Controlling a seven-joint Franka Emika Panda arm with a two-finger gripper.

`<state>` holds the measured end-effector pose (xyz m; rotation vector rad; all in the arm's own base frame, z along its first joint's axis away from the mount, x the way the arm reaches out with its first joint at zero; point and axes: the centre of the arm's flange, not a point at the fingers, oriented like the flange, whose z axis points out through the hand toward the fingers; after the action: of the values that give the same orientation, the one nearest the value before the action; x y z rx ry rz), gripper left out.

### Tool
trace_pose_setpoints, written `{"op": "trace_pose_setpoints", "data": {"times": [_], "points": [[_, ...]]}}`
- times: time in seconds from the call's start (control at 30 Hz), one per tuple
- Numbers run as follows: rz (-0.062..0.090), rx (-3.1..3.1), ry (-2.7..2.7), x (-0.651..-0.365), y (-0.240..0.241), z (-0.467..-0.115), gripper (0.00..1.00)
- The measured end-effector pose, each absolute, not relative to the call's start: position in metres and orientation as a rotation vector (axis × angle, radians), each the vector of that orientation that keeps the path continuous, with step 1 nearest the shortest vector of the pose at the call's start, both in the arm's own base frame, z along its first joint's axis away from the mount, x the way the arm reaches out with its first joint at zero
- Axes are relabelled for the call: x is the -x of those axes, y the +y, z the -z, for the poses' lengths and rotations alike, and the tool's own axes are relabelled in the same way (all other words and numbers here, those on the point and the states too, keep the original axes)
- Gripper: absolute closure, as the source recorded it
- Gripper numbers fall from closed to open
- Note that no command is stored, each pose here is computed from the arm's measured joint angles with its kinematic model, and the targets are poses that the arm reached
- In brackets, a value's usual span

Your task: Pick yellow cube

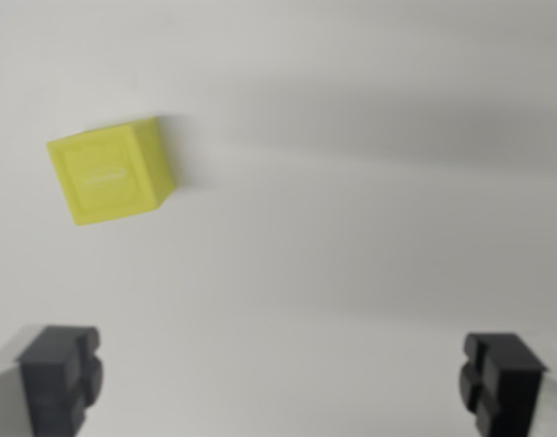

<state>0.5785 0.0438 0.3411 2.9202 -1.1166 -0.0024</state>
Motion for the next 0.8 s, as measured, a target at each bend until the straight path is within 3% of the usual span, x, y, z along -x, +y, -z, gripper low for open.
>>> {"op": "trace_pose_setpoints", "data": {"times": [0.8], "points": [[0.003,-2.947,-1.052,-0.577,0.069,-0.301,0.00]]}}
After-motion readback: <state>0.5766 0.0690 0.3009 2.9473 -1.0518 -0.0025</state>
